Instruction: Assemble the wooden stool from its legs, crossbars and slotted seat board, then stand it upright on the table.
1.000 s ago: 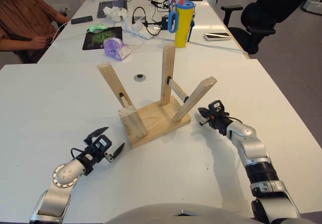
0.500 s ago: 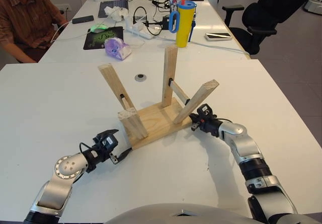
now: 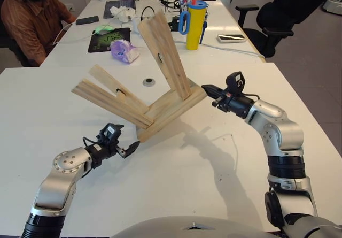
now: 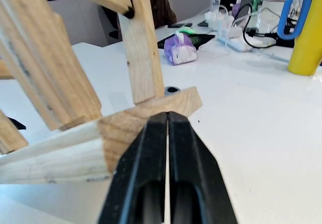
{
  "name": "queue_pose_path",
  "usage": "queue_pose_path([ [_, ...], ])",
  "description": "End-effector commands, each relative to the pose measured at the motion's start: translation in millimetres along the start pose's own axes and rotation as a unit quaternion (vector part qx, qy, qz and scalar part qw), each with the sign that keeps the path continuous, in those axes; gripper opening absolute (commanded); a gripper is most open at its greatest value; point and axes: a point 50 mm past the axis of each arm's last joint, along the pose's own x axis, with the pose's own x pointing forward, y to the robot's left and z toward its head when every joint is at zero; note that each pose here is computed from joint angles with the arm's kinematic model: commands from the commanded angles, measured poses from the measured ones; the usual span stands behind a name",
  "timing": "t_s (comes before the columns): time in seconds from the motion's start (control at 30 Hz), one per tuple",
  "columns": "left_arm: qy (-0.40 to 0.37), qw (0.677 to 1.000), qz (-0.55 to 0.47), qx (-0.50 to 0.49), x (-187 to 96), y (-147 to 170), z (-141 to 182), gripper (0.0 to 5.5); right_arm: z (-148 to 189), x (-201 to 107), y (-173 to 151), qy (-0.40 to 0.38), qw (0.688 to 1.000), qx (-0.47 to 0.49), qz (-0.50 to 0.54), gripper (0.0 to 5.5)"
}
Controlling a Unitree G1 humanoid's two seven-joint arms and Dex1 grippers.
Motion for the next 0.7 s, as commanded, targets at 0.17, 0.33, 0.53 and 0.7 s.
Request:
queue_pose_path([
  [0.17,-0.205,0.977,-0.051,0.026,3,-10,90,4.68,-28,13,32,0.043,0.991,0.075,0.106,0.03],
  [0.33,-0.226,0.973,-0.051,0.023,0,-6,105,4.68,-23,12,29,0.034,0.991,0.081,0.097,0.03],
  [0.53,-0.195,0.978,-0.075,0.026,2,-14,92,4.68,-35,11,16,0.058,0.993,0.089,0.058,0.03],
  [0.7,-0.088,0.995,-0.046,0.028,2,-3,38,4.68,-44,9,13,0.063,0.992,0.099,0.044,0.03],
])
